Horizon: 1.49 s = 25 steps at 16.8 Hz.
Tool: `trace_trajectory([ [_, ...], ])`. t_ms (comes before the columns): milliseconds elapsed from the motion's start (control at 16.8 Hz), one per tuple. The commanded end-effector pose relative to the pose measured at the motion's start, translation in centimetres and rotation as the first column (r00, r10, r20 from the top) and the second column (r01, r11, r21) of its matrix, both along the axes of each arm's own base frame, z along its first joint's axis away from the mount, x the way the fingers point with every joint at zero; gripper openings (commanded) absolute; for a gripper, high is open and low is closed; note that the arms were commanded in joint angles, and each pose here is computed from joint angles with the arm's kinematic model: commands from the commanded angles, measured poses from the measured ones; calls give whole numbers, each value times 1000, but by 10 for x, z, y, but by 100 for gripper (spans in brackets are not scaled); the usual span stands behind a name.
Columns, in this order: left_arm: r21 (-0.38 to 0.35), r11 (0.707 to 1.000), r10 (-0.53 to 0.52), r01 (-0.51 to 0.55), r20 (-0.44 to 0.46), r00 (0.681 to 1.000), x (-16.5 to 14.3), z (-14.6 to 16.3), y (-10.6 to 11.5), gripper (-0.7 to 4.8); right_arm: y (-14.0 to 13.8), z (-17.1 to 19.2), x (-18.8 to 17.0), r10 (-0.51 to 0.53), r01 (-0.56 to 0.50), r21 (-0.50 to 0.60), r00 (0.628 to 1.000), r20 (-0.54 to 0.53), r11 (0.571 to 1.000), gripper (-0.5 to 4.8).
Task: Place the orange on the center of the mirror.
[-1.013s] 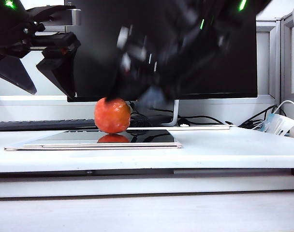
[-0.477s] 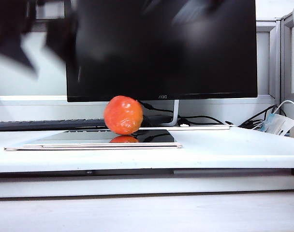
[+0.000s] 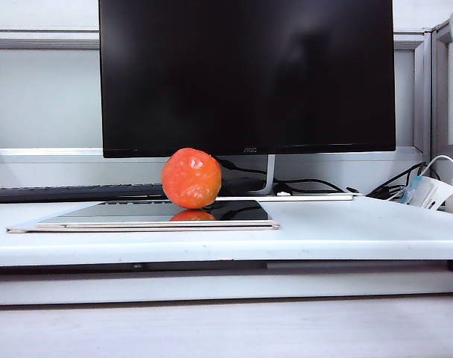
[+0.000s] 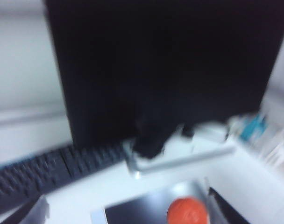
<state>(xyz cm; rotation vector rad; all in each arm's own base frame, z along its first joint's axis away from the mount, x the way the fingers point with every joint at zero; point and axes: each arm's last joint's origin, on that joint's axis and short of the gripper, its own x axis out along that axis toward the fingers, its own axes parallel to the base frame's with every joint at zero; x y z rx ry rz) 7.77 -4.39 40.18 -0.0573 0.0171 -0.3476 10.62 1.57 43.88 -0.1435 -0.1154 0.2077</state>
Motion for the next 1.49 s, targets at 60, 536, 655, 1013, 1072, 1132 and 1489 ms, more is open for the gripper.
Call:
trace_trajectory([
  [60,1,1000,-14,14,-11,1000,-48,-12,32,479,-10,-20,-47,-77,75,-29,991,-108,997,479],
  [536,-94,990,-117,101,-171,978,-29,-104,15,479,-3,-146,-30,151,-87,242,953,-261,966,479],
  [655,-138,983,-137,124,-89,987,-8,-132,1,479,-1,-170,-15,163,-102,243,955,-248,965,479],
  [1013,-225,971,-138,82,-241,961,12,-218,-13,-2,0,-261,0,184,-20,338,869,-460,941,234],
  [1072,-213,974,-126,72,-254,959,13,-224,-13,-6,0,-269,0,180,-11,335,858,-480,942,38],
  [1132,-207,976,-122,67,-264,957,13,-226,-13,-5,0,-272,0,167,3,330,860,-483,944,-4],
  [1489,-205,976,-128,73,-270,954,13,-226,-13,-5,-4,-272,1,56,102,296,875,-481,950,4],
])
